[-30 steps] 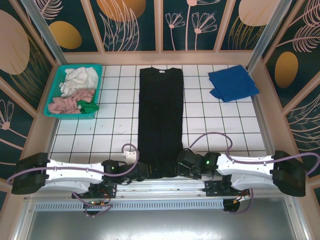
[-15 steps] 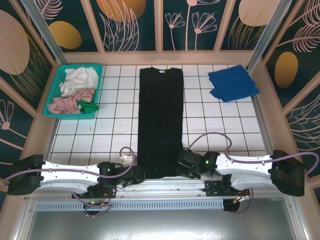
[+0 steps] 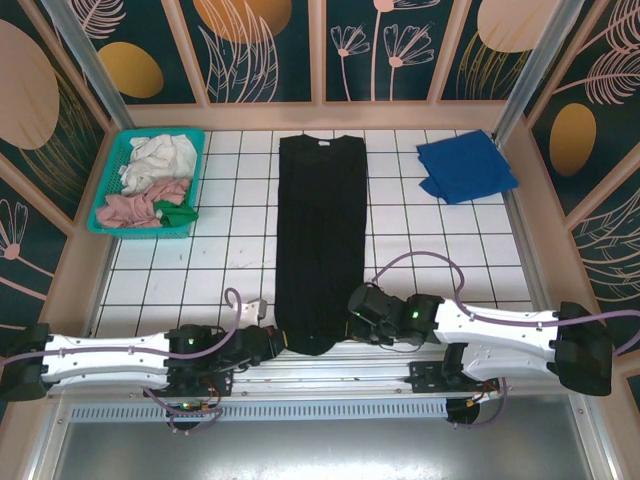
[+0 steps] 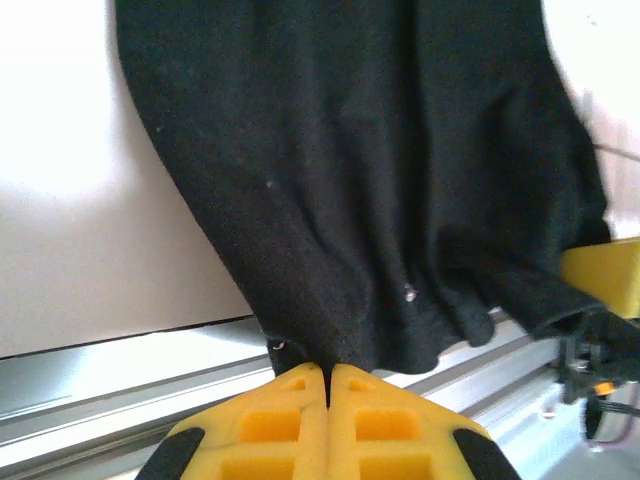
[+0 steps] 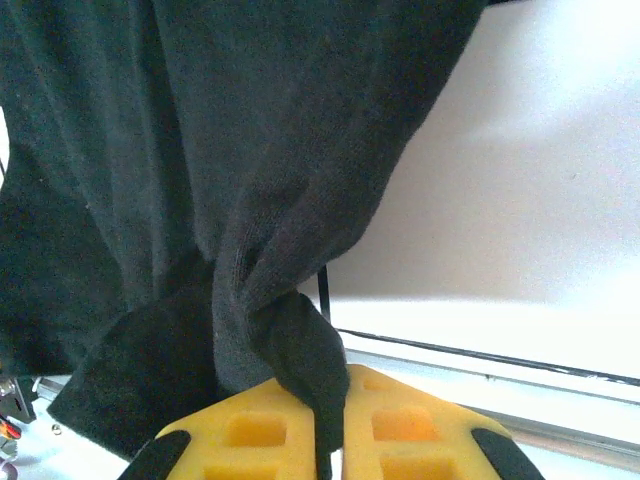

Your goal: Fold and stack the t-shirts

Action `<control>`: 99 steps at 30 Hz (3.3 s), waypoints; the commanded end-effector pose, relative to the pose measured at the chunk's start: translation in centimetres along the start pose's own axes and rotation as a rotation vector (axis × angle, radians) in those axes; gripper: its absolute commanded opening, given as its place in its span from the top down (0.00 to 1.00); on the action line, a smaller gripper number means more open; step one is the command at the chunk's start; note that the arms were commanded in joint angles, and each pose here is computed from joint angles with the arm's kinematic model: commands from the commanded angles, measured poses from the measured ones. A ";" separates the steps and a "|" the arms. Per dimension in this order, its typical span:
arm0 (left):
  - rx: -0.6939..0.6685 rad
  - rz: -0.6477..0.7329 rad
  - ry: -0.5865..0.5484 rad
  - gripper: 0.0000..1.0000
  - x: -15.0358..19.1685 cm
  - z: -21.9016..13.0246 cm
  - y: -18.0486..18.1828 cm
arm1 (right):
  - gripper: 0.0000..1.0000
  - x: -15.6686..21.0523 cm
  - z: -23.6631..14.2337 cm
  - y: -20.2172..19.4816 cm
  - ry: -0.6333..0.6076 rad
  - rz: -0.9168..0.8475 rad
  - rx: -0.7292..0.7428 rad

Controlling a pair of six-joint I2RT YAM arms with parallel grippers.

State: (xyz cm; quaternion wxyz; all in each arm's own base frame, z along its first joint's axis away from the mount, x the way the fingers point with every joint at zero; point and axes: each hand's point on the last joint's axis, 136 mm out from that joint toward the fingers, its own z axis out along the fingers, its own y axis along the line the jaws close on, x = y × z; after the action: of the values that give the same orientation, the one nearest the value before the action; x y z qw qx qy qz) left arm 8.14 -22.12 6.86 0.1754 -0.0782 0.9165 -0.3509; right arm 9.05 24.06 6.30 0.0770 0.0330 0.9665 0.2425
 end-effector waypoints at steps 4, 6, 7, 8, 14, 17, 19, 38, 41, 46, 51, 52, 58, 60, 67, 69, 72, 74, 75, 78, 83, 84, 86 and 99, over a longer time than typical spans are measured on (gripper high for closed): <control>-0.018 0.007 -0.116 1.00 -2.5 -1.2 0.2 | 0.90 -2.9 -1.8 1.2 -0.086 -0.027 0.008; -0.028 0.024 -0.174 1.00 -4.2 -2.0 -0.9 | 0.91 -4.3 -2.3 1.8 -0.106 -0.031 0.001; -0.041 0.030 -0.206 1.00 -5.4 -2.4 -1.3 | 0.91 -5.1 -2.6 2.0 -0.123 -0.033 0.007; -0.055 0.035 -0.236 1.00 -6.5 -2.8 -1.6 | 0.91 -6.1 -2.9 2.2 -0.144 -0.032 0.013; -0.151 0.096 -0.375 1.00 -14.4 -3.4 -3.5 | 0.91 -12.2 -3.0 2.9 -0.207 -0.049 0.041; -0.172 0.117 -0.384 1.00 -18.3 -1.8 -4.3 | 0.92 -15.3 -2.3 2.6 -0.226 -0.061 0.086; -0.184 0.150 -0.362 1.00 -20.2 -0.3 -5.0 | 0.92 -17.2 -2.0 2.8 -0.229 -0.071 0.086; -0.273 0.235 -0.166 1.00 -32.3 10.6 -2.5 | 0.65 -31.0 3.6 0.7 -0.169 -0.011 0.092; -0.292 0.215 -0.140 0.90 -33.2 11.8 -1.0 | 0.54 -32.7 3.0 0.4 -0.204 -0.001 0.112; -0.316 0.218 -0.158 0.65 -34.9 12.1 -0.6 | 0.49 -34.7 -0.7 0.4 -0.378 -0.059 0.207; -0.356 0.241 -0.153 0.59 -36.0 12.1 -0.6 | 0.51 -31.7 -2.1 3.0 -0.538 -0.350 0.220; -0.357 0.244 -0.158 0.58 -36.2 11.9 -0.8 | 0.51 -30.6 -1.6 3.2 -0.539 -0.406 0.242; -0.324 0.243 -0.172 0.52 -35.4 10.1 -1.6 | 0.50 -28.5 1.2 3.0 -0.497 -0.625 0.273; -0.304 0.227 -0.161 0.52 -34.0 9.8 -1.2 | 0.43 -29.0 2.0 2.9 -0.506 -0.671 0.304; -0.300 0.130 -0.098 0.52 -28.2 9.7 2.9 | 0.33 -31.2 4.1 3.5 -0.563 -0.839 0.401; -0.287 0.108 -0.072 0.53 -26.9 10.2 3.7 | 0.32 -31.2 5.1 3.7 -0.550 -0.900 0.425; -0.269 0.096 -0.074 0.53 -26.0 9.8 3.9 | 0.30 -30.7 6.4 3.7 -0.528 -0.995 0.465; -0.262 0.091 -0.062 0.53 -25.4 10.1 4.2 | 0.29 -31.1 7.0 3.6 -0.530 -1.024 0.500; -0.257 0.091 -0.053 0.54 -25.2 10.3 4.2 | 0.28 -31.2 7.2 3.7 -0.523 -1.036 0.501; -0.250 0.086 -0.036 0.55 -24.7 10.7 4.5 | 0.28 -31.8 7.6 4.0 -0.527 -1.057 0.522; -0.268 0.099 -0.027 0.55 -24.2 10.8 5.2 | 0.32 -33.2 6.7 4.8 -0.578 -1.060 0.535; -0.289 0.094 -0.002 0.56 -23.7 11.4 6.1 | 0.34 -33.5 6.6 5.0 -0.581 -1.055 0.522; -0.299 0.100 0.009 0.57 -23.5 11.6 6.4 | 0.37 -34.4 6.2 5.3 -0.584 -1.038 0.482; -0.353 0.133 0.056 0.59 -23.2 12.3 7.7 | 0.37 -40.1 6.4 2.9 -0.558 -1.023 0.541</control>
State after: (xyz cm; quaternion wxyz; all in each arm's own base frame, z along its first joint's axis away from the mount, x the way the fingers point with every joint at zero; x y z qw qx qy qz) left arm 34.94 -18.14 1.74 0.1855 -0.0491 0.9620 -0.1941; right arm 47.93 26.34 6.81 0.4180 -0.3555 0.8313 -0.0890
